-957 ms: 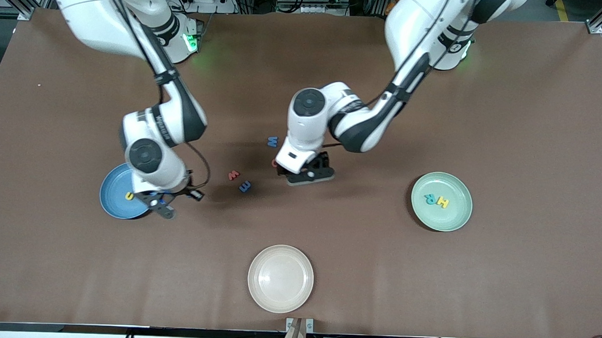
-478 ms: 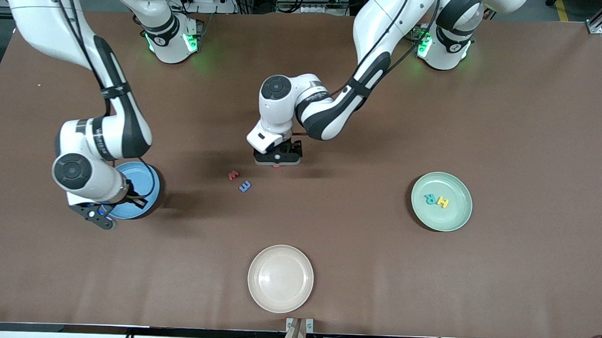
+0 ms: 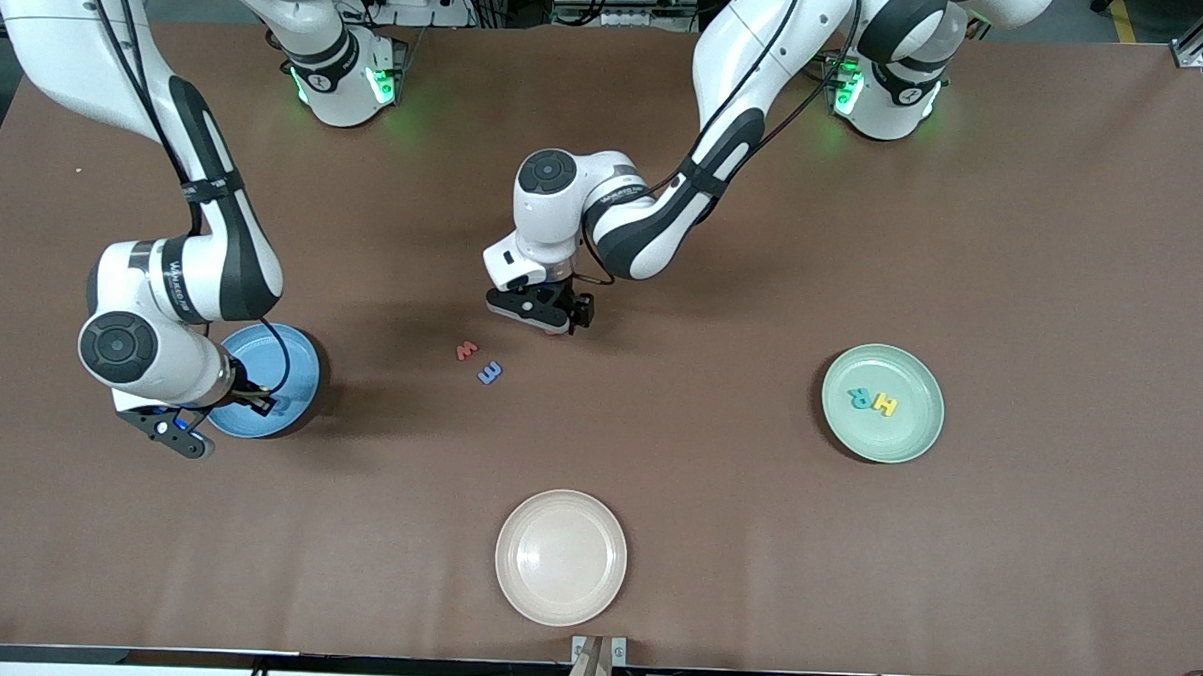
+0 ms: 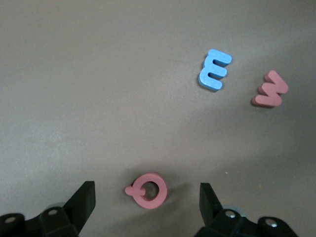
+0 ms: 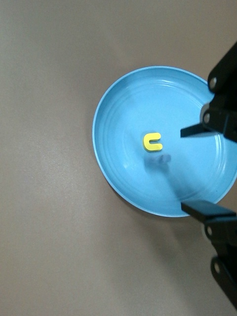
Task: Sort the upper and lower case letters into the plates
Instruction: 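Lower the left gripper over the pink Q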
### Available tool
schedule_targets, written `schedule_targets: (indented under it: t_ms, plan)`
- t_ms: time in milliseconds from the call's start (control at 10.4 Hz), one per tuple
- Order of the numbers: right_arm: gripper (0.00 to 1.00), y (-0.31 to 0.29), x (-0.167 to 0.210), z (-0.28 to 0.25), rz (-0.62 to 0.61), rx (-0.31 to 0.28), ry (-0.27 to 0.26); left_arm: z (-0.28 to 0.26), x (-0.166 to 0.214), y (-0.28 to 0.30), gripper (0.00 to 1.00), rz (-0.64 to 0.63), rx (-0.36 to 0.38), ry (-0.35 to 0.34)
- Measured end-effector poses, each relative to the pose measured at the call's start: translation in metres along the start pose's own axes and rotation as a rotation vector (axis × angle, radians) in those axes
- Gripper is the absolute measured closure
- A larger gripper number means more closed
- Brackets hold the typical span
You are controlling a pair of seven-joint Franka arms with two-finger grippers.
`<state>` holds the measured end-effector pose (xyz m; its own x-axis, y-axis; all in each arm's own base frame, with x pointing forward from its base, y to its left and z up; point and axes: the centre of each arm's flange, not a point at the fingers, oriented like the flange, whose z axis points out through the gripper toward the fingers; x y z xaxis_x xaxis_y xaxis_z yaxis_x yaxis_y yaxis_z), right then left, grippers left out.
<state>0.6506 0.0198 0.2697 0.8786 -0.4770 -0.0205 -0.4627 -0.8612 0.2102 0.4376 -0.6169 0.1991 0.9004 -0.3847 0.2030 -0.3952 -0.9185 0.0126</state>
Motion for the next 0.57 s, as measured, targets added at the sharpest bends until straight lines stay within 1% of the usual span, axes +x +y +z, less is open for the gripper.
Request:
schedule_targets:
  t_ms: [96, 191, 287, 383, 574]
  plan:
    - [0.21, -0.002, -0.002, 0.002, 0.002, -0.001, -0.004, 0.001, 0.001, -0.002, 0.07, 0.047, 0.003, 0.001]
    - [0.07, -0.007, -0.005, 0.003, 0.010, -0.001, -0.006, 0.001, 0.002, -0.003, 0.11, 0.083, 0.006, 0.003]
    - [0.00, -0.017, -0.010, 0.002, 0.024, 0.002, -0.005, 0.001, 0.003, -0.004, 0.11, 0.129, 0.004, 0.008]
    - [0.00, -0.031, -0.020, -0.001, 0.048, 0.004, 0.000, 0.002, 0.004, -0.005, 0.13, 0.186, 0.001, 0.016]
    - [0.00, -0.065, -0.044, -0.008, 0.083, 0.009, 0.008, 0.006, 0.005, -0.005, 0.13, 0.289, -0.010, 0.033]
